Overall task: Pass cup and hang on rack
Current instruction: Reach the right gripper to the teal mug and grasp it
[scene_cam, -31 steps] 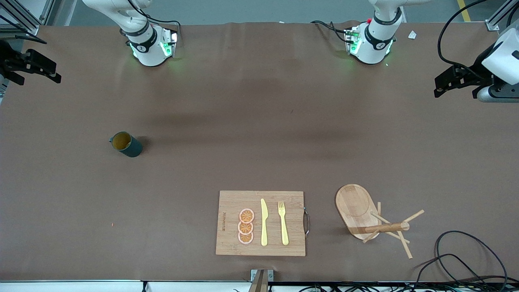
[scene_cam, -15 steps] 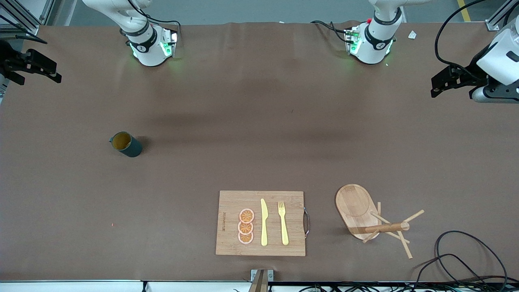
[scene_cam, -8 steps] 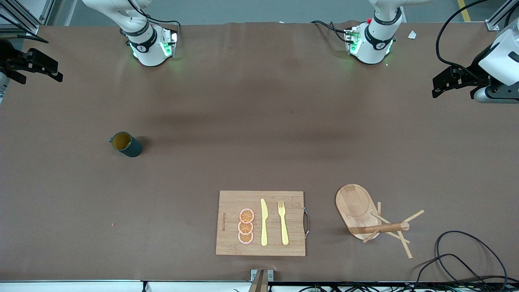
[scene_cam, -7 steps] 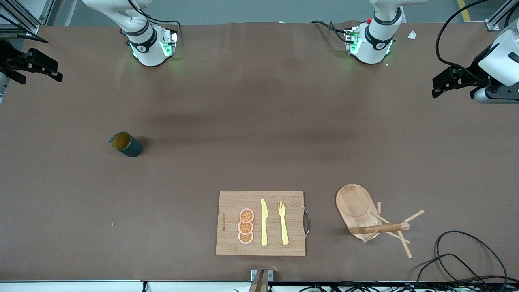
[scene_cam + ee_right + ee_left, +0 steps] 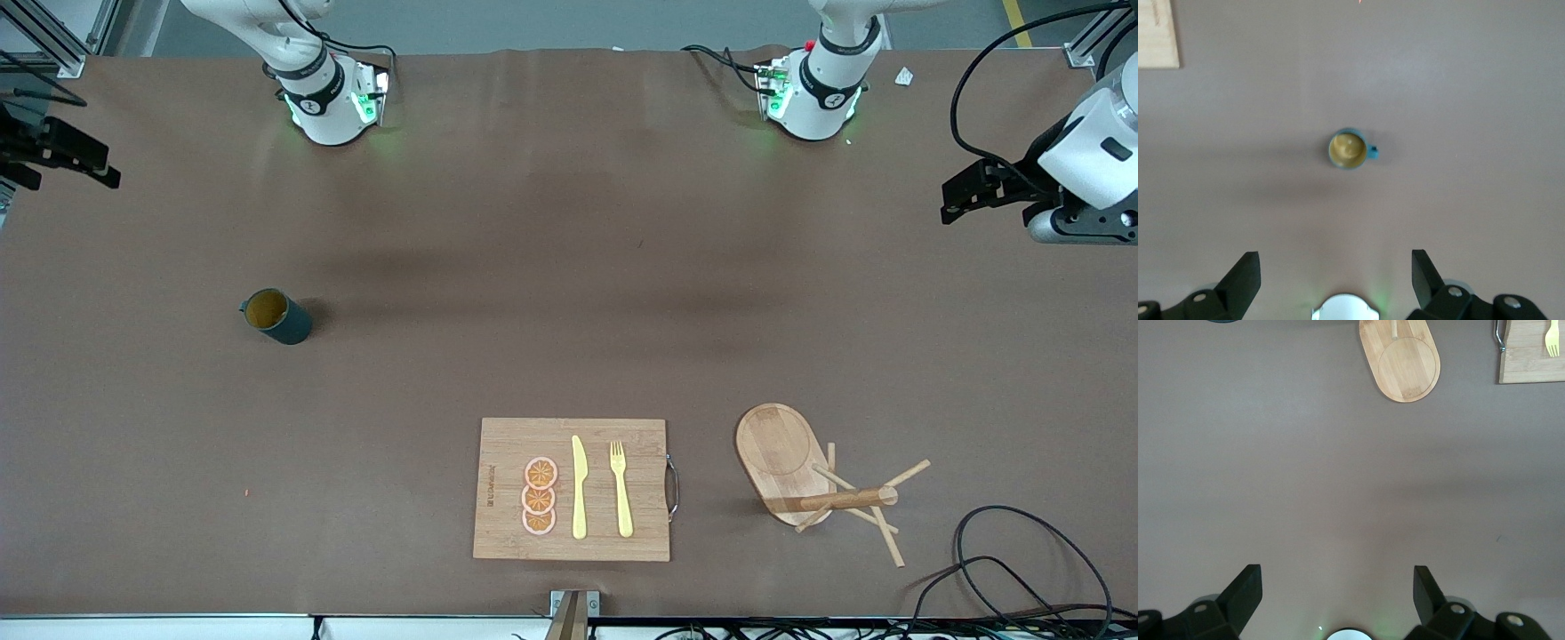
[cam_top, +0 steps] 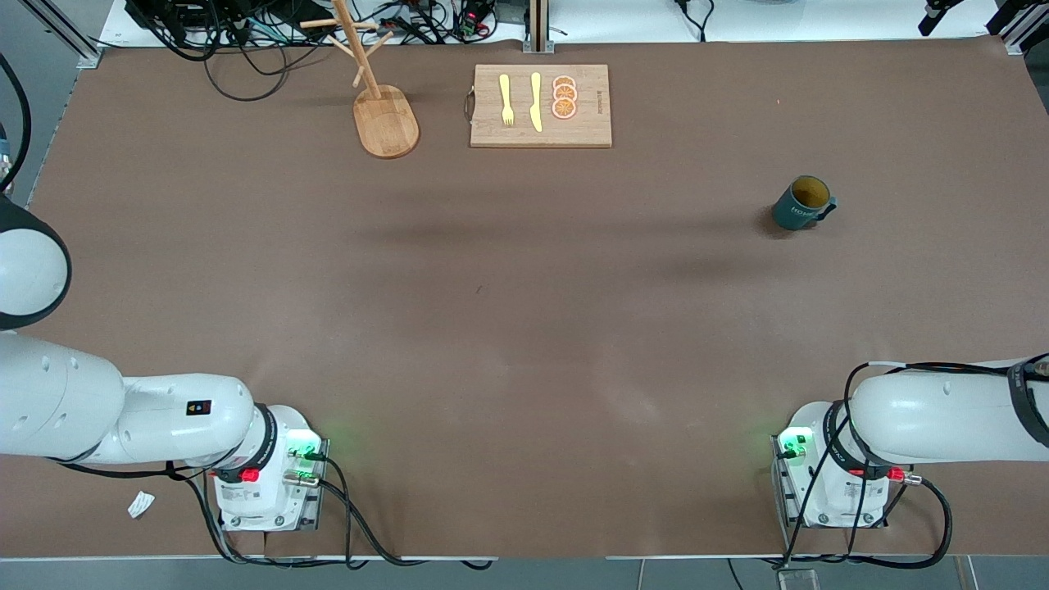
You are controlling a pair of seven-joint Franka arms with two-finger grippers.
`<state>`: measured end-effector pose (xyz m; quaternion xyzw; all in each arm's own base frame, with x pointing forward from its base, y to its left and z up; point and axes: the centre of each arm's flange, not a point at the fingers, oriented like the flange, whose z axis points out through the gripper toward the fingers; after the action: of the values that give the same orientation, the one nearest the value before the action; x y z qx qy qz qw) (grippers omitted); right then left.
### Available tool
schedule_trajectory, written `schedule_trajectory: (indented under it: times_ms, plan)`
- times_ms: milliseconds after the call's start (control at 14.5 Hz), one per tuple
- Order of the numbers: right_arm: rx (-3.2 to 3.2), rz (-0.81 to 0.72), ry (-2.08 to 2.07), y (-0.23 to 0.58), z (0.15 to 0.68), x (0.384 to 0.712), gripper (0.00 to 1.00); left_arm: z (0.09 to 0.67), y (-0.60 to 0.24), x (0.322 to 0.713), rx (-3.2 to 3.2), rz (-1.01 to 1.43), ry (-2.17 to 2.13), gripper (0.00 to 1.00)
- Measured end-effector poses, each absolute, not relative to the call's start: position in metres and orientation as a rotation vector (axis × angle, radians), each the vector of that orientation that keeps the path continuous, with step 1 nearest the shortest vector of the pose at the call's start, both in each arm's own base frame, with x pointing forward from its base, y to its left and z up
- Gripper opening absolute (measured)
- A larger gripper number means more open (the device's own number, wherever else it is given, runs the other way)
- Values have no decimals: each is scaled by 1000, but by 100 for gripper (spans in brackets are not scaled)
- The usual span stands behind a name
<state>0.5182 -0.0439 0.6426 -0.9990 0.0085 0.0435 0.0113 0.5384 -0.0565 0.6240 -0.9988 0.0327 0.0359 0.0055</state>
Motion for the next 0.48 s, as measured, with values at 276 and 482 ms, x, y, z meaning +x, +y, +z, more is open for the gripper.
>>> schedule_trajectory:
  times_ms: [276, 482]
  plan:
    - [-3104, 309, 6, -48, 533, 581, 100, 622, -56, 540, -3127, 118, 100, 100]
    - [-3091, 401, -31, -48, 444, 607, 100, 618, -55, 542, -3127, 129, 99, 100]
